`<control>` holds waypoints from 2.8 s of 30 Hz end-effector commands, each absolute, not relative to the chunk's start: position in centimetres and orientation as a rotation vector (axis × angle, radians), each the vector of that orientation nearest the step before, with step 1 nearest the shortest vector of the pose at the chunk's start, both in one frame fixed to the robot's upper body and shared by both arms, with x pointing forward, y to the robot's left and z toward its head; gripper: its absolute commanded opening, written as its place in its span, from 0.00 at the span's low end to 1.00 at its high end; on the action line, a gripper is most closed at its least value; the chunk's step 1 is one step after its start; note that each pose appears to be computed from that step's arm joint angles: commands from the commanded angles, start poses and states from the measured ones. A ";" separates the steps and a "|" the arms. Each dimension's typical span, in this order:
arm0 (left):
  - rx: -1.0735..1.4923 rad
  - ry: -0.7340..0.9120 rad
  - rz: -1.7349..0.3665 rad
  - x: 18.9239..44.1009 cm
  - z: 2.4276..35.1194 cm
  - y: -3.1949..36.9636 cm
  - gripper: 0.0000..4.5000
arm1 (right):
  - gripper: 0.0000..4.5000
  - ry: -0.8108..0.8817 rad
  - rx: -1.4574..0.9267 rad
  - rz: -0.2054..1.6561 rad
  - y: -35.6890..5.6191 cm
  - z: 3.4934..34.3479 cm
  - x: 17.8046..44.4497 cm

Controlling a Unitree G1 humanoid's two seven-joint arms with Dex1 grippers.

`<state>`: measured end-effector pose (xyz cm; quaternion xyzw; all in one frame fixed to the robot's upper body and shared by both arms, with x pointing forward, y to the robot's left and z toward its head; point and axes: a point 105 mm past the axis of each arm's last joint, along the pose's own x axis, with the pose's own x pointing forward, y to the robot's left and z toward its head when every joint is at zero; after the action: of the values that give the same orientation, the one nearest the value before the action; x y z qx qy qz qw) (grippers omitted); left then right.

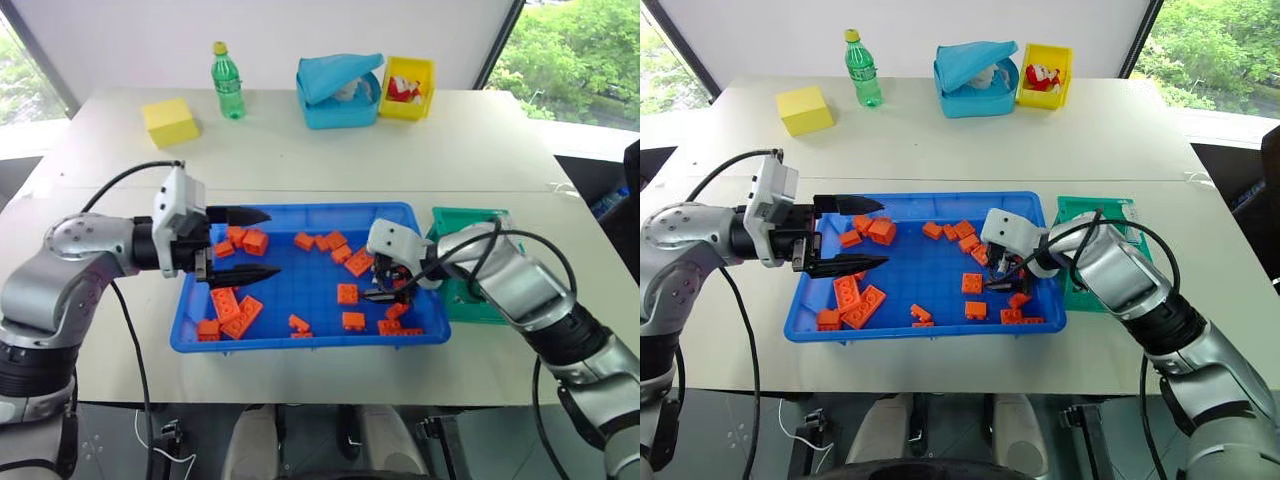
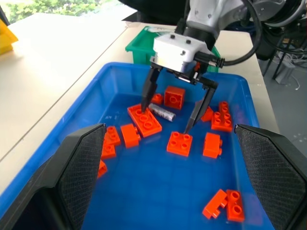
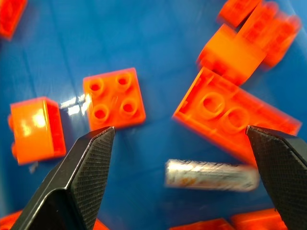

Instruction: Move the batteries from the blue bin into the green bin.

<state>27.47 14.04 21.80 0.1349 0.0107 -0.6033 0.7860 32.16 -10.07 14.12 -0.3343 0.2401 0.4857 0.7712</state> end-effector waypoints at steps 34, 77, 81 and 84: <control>0.330 -0.034 -1.342 27.9 22.6 13.5 1.00 | 0.99 0.903 -0.842 0.964 -10.9 14.4 33.4; 0.305 0.032 -1.302 30.5 22.8 16.1 1.00 | 0.49 0.489 -0.354 0.542 -23.5 24.2 29.5; 0.313 0.032 -1.298 31.1 23.2 16.2 1.00 | 0.73 0.535 -0.372 0.532 -24.5 21.5 28.5; 0.314 0.027 -1.300 31.2 23.3 16.1 1.00 | 0.99 0.499 -0.419 0.538 -24.5 20.6 28.7</control>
<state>31.31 16.18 22.17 0.1294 0.0316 -0.6010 0.7881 28.39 -24.81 18.70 -0.1717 0.2947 0.2608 0.9031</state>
